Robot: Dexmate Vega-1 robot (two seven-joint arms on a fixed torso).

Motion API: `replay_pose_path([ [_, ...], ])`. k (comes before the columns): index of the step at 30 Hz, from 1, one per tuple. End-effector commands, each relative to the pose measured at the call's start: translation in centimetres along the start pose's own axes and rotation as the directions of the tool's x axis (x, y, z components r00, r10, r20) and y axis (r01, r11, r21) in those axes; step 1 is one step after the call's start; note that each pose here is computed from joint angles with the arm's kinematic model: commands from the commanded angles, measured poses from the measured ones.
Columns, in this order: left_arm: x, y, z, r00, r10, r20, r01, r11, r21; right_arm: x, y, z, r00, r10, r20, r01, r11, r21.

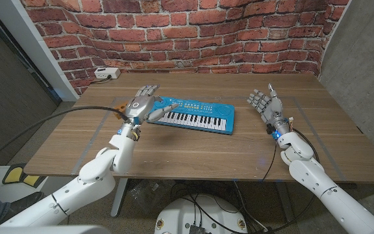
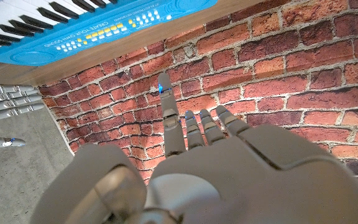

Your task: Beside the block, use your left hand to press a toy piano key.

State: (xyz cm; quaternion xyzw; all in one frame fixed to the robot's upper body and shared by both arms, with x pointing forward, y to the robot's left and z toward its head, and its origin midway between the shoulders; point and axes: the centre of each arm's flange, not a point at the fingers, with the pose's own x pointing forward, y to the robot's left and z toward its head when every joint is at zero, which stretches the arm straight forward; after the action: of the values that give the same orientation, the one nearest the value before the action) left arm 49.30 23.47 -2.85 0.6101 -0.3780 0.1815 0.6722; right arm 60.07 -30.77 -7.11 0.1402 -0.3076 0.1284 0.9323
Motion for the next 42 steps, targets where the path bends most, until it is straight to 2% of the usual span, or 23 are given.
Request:
replay_pose_path([
  [1, 0.6, -0.2, 0.3, 0.997, -0.07, -0.013, 0.07, 0.996, 0.047, 0.3, 0.1, -0.1, 1.0, -0.005, -0.007, 0.005, 1.0, 0.002],
  [18, 1.2, -0.8, 0.8, 0.984, -0.175, -0.019, 0.176, 0.982, 0.064, 0.1, -0.2, -0.1, 1.0, -0.003, -0.003, 0.003, 1.0, 0.004],
  [29, 1.3, -1.5, 1.1, 0.979, -0.2, -0.029, 0.202, 0.975, 0.087, -0.1, -0.3, 0.0, 1.0, -0.006, 0.002, 0.006, 1.0, 0.007],
  [42, 1.7, -1.8, 1.2, 0.955, -0.293, -0.036, 0.295, 0.949, 0.113, -0.6, -0.2, -0.3, 1.0, -0.016, 0.002, 0.016, 1.0, 0.019],
])
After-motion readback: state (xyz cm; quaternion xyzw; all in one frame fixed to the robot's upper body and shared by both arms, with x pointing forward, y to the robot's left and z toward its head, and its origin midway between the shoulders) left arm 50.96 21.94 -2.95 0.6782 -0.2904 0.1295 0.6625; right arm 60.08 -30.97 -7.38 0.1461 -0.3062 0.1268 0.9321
